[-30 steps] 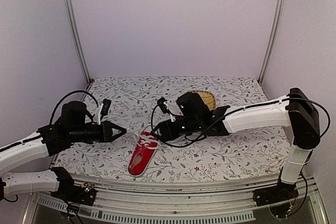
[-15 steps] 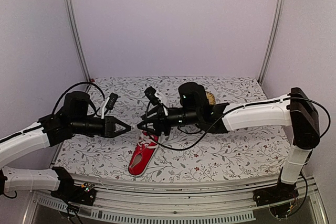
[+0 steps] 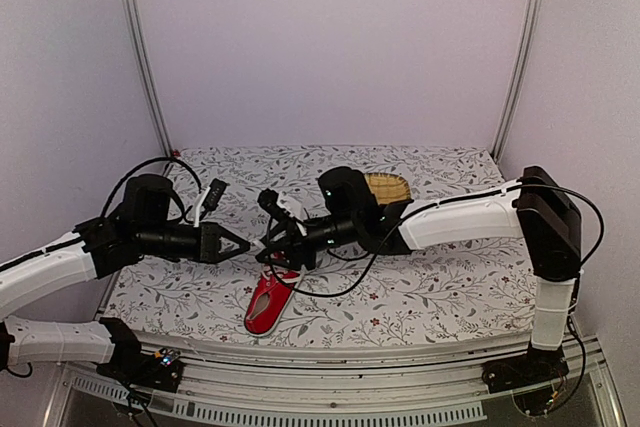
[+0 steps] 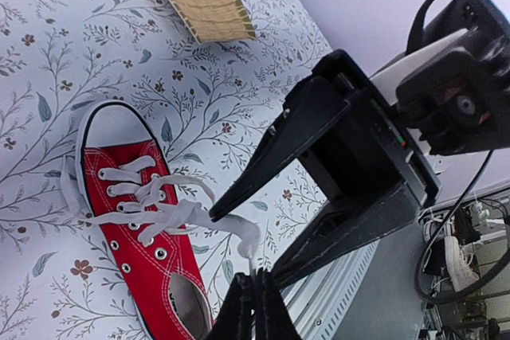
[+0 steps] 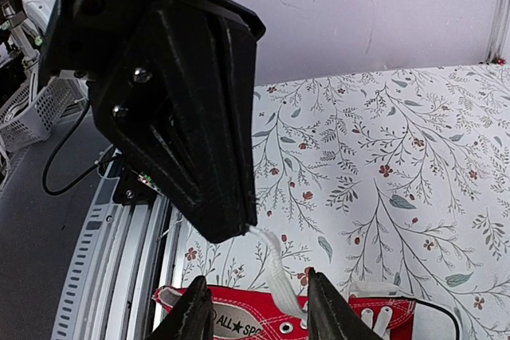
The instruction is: Tie the shoes
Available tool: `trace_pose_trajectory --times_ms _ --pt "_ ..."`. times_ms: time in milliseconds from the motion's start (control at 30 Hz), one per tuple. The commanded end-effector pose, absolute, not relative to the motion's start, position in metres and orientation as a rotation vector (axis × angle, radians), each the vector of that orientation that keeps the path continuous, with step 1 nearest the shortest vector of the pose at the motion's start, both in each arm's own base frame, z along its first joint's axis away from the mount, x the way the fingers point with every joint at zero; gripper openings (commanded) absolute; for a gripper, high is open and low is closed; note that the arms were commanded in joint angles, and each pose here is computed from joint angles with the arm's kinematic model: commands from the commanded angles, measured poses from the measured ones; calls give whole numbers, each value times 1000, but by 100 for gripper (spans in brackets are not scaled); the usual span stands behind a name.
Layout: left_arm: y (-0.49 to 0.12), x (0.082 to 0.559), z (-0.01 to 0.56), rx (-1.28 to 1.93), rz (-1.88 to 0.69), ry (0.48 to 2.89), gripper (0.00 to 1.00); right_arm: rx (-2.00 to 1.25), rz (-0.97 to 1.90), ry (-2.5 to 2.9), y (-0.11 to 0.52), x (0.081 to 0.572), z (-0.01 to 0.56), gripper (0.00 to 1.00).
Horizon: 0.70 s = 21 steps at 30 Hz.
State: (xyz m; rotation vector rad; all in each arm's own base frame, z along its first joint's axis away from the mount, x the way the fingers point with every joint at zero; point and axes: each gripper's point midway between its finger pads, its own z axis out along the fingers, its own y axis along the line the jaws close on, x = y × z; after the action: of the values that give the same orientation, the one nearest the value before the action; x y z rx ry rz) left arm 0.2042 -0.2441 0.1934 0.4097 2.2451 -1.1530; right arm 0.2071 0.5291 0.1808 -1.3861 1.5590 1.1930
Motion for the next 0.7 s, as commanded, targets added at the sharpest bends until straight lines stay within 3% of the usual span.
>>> trace_pose_trajectory --times_ms 0,100,200,233,267,333,400,533,667 --pt "-247 207 205 426 -1182 2211 0 -1422 1169 1523 541 211 179 37" --pt "-248 207 203 430 -1187 2213 0 -1414 1157 1508 545 215 183 27" --pt "-249 208 201 434 -1190 2207 0 -1399 1159 1487 546 216 191 3" --pt "-250 209 200 441 -1189 2200 0 -1379 1151 1484 544 218 194 2" --pt "-249 210 198 447 -1180 2192 8 -1348 1146 1495 542 220 196 2" --pt "-245 217 189 425 -1136 2182 34 -1291 1126 1509 537 226 201 2" --pt "-239 224 172 389 -1094 2187 47 -1248 1122 1527 530 227 202 2" --pt "-220 249 135 299 -953 2211 48 -1193 1147 1578 521 227 197 2" --pt "-215 266 115 323 -865 2179 40 -1175 1159 1592 517 226 195 2"
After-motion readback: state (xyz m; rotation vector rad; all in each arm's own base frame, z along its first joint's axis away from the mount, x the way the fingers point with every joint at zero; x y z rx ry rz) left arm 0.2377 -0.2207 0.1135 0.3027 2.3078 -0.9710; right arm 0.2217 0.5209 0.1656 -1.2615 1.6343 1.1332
